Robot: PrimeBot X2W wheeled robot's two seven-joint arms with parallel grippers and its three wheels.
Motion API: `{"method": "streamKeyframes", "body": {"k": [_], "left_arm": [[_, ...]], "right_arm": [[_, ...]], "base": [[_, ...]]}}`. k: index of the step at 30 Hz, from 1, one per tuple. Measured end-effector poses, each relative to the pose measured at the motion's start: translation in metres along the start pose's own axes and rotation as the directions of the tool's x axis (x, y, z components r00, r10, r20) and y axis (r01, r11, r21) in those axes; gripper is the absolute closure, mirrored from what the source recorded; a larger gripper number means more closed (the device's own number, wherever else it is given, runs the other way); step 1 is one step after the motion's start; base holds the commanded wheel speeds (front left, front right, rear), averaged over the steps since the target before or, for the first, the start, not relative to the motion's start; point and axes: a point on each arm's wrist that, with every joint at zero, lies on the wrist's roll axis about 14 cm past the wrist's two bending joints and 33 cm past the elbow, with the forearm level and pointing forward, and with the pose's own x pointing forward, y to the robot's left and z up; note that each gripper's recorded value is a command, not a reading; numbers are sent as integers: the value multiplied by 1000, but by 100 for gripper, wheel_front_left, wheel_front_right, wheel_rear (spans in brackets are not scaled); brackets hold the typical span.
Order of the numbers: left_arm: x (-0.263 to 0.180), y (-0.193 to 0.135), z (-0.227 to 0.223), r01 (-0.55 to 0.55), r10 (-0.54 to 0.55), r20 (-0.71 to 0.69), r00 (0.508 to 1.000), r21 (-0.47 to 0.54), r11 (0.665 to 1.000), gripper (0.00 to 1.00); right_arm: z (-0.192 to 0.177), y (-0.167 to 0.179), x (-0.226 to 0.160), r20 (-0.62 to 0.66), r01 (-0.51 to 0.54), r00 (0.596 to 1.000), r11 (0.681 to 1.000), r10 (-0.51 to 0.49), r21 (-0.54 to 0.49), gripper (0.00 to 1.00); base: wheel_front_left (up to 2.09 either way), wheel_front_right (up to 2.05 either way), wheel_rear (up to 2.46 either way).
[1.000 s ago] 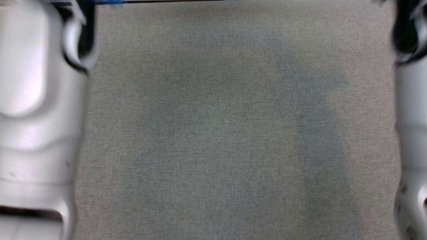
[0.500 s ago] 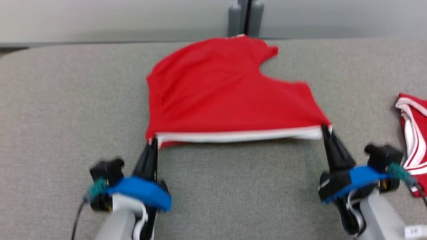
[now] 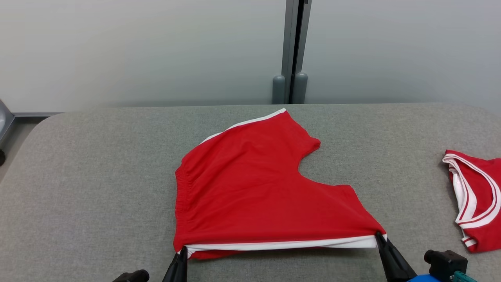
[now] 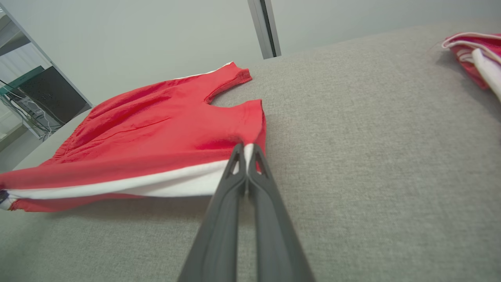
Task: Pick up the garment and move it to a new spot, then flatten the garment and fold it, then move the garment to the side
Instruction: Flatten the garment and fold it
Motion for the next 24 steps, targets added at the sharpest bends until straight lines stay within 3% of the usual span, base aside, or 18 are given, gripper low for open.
{"method": "streamKeyframes", "body": {"k": [6,14,21,24], "left_arm": [[7,-12,18,38,-39,56,998,8,999,100],[70,-48,82,155,-161,178,971,47,987,100],[119,-37,117,145,-151,226,962,45,988,100],[132,-21,120,105,-109,222,969,29,994,100]], "right_arm": [[21,1,18,54,-16,998,1000,16,-3,100],[91,21,118,176,-104,976,987,125,-125,100],[111,46,209,165,-168,964,959,208,-227,100],[96,51,238,111,-187,969,946,223,-266,100]], "base": [[0,0,0],[0,0,0],[0,0,0],[0,0,0]]}}
